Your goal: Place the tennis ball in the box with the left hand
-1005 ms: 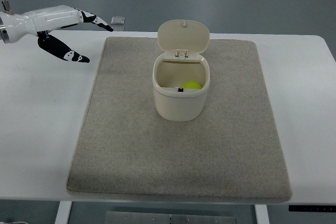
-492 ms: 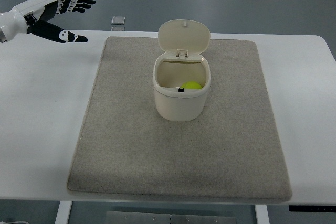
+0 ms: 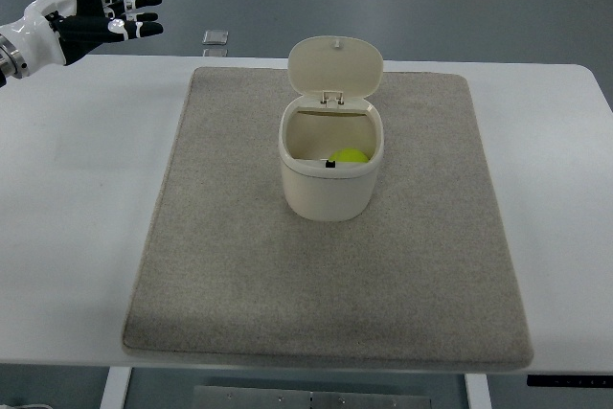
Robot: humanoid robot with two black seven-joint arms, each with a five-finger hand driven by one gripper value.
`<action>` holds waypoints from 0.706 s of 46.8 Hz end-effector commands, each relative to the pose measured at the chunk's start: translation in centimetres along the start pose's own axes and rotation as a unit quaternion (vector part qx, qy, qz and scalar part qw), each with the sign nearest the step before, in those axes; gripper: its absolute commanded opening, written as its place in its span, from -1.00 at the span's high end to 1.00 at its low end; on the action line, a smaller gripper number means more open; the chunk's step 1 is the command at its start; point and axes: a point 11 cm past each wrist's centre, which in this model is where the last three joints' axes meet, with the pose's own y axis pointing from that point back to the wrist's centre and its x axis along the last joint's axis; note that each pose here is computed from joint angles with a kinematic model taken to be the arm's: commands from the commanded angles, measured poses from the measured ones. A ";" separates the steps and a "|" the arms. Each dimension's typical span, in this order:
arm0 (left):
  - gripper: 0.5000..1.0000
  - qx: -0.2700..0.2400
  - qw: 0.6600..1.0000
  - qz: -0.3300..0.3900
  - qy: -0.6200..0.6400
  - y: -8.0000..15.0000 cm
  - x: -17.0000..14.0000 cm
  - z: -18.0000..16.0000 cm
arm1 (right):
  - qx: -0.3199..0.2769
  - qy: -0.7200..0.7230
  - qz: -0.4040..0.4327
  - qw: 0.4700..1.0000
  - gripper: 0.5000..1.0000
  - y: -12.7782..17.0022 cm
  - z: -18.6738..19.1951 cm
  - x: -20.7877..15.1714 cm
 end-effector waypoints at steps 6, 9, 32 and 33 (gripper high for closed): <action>-0.95 0.000 0.997 -0.003 0.073 -0.7 -0.6 -1.9 | 0.000 0.000 0.000 1.000 -0.60 0.0 0.0 0.0; -0.95 -0.006 0.994 0.001 0.109 -0.7 -0.2 -2.0 | 0.000 0.000 0.000 1.000 -0.60 0.0 0.0 0.0; -0.97 0.036 0.963 -0.012 0.265 -1.6 -0.5 -3.6 | 0.000 -0.001 0.000 1.000 -0.60 0.0 0.0 0.0; -0.97 0.036 0.963 -0.012 0.268 -1.6 -0.4 -3.7 | 0.000 0.000 0.000 1.000 -0.60 0.0 0.0 0.0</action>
